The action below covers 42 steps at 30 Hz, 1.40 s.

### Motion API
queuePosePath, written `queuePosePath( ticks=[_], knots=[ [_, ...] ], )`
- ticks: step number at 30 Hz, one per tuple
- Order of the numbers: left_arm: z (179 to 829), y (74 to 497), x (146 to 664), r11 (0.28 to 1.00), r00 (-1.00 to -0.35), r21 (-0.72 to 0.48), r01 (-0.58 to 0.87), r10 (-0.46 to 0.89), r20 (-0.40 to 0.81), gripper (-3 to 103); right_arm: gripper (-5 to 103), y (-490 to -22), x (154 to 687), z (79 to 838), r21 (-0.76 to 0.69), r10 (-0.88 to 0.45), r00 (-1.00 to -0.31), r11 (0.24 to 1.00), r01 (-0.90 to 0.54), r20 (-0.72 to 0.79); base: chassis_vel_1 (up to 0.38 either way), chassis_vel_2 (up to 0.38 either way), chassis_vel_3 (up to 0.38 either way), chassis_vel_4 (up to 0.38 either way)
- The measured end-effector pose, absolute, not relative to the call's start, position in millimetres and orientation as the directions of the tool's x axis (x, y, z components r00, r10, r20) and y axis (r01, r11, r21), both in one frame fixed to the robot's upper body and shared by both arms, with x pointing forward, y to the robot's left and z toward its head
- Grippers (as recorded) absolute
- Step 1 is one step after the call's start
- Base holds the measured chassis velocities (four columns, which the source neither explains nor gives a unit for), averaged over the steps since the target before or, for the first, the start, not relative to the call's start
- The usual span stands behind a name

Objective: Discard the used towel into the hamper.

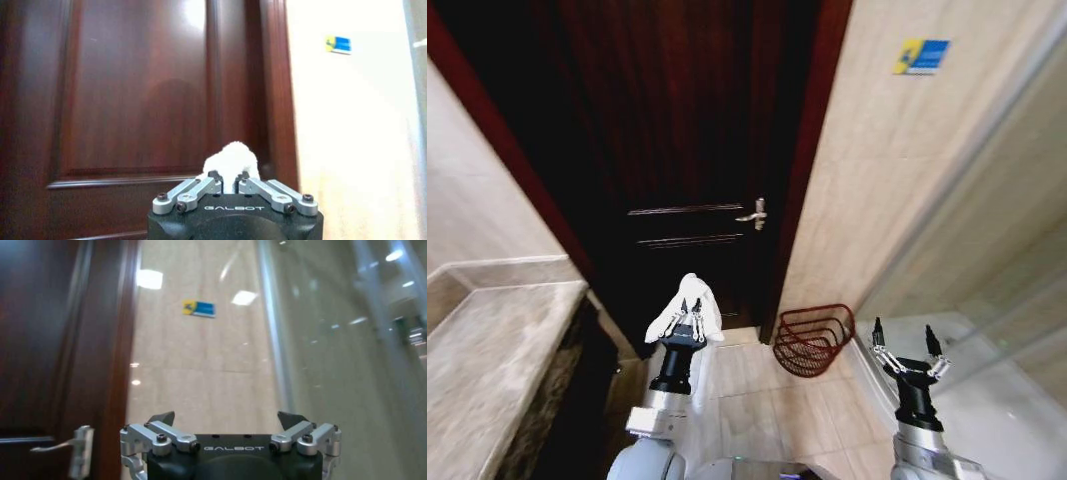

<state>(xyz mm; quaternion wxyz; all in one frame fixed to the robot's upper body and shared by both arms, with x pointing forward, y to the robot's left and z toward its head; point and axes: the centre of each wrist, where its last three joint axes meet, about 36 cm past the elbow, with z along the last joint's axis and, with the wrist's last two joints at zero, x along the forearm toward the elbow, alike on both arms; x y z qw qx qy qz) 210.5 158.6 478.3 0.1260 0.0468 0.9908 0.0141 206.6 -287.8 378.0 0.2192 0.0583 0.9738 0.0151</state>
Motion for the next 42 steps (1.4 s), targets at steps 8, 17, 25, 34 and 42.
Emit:
queuePosePath(
  ticks=[8, 17, 25, 34, 42],
  knots=[
    [476, 158, 211, 0.995, -0.964, 0.040, 0.092, 0.099, -0.245, 9, 100, -286, 208, 379, 0.064, 0.121, -0.896, 0.993, 0.104, -0.426, -0.129, -0.128, -0.114, -0.126],
    [473, 158, 211, 0.995, -0.966, 0.039, 0.097, 0.103, -0.237, 9, 100, -282, 210, 379, 0.076, 0.142, -0.891, 0.990, 0.121, -0.432, -0.129, -0.126, -0.128, -0.132],
    [444, 160, 224, 0.995, -0.974, -0.012, 0.103, 0.098, -0.203, 9, 100, -280, 212, 382, 0.057, 0.117, -0.877, 0.993, 0.102, -0.465, -0.125, -0.123, -0.123, -0.123],
    [404, 170, 258, 0.992, -0.988, -0.037, 0.122, 0.118, -0.095, 9, 100, -274, 212, 382, 0.036, 0.118, -0.867, 0.993, 0.115, -0.485, -0.044, -0.052, -0.047, -0.044],
    [390, 175, 298, 0.987, -0.990, -0.088, 0.132, 0.127, -0.056, 9, 100, -278, 212, 388, 0.006, 0.153, -0.848, 0.985, 0.174, -0.507, 0.000, 0.000, 0.000, 0.000]
  ],
)
